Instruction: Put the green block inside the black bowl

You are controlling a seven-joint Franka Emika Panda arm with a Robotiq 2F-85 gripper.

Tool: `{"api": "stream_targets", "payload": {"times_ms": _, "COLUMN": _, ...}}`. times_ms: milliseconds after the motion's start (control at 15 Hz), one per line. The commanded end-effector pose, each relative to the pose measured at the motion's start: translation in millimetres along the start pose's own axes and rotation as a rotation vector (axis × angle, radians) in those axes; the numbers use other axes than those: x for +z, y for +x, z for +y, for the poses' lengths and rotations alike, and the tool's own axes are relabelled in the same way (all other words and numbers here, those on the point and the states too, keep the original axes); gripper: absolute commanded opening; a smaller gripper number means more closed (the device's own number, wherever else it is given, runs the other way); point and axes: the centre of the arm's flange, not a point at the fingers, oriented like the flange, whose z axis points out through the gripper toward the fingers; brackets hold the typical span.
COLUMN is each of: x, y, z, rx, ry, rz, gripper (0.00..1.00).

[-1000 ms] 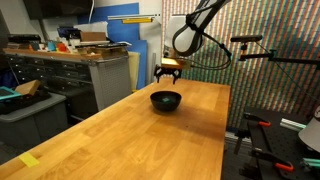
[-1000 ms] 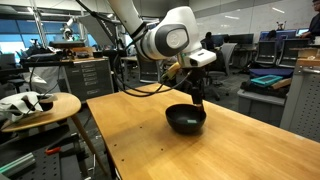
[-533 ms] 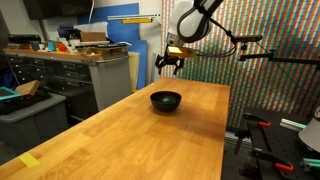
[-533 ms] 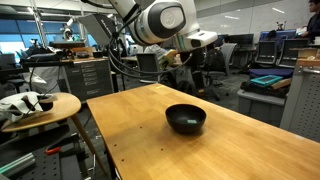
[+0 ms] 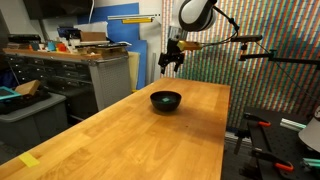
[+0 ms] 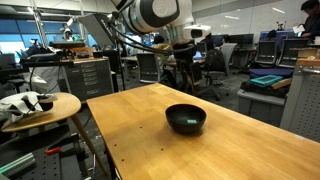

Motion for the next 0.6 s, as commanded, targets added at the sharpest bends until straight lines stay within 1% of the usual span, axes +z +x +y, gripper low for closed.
{"api": "stream_targets", "payload": {"times_ms": 0, "x": -25, "y": -6, "z": 4, "rx": -0.143, "ry": 0.026, "rz": -0.027, "gripper": 1.0}}
{"api": "stream_targets", "payload": {"times_ms": 200, "x": -42, "y": -9, "z": -1, "rx": -0.237, "ry": 0.04, "rz": -0.035, "gripper": 1.0}}
{"api": "stream_targets", "payload": {"times_ms": 267, "x": -19, "y": -4, "z": -7, "rx": -0.18, "ry": 0.01, "rz": -0.027, "gripper": 1.0}}
{"api": "stream_targets", "payload": {"times_ms": 333, "x": -22, "y": -3, "z": -7, "rx": -0.186, "ry": 0.012, "rz": -0.025, "gripper": 1.0}}
{"api": "stream_targets", "payload": {"times_ms": 533, "x": -16, "y": -5, "z": -7, "rx": -0.186, "ry": 0.009, "rz": -0.035, "gripper": 1.0}}
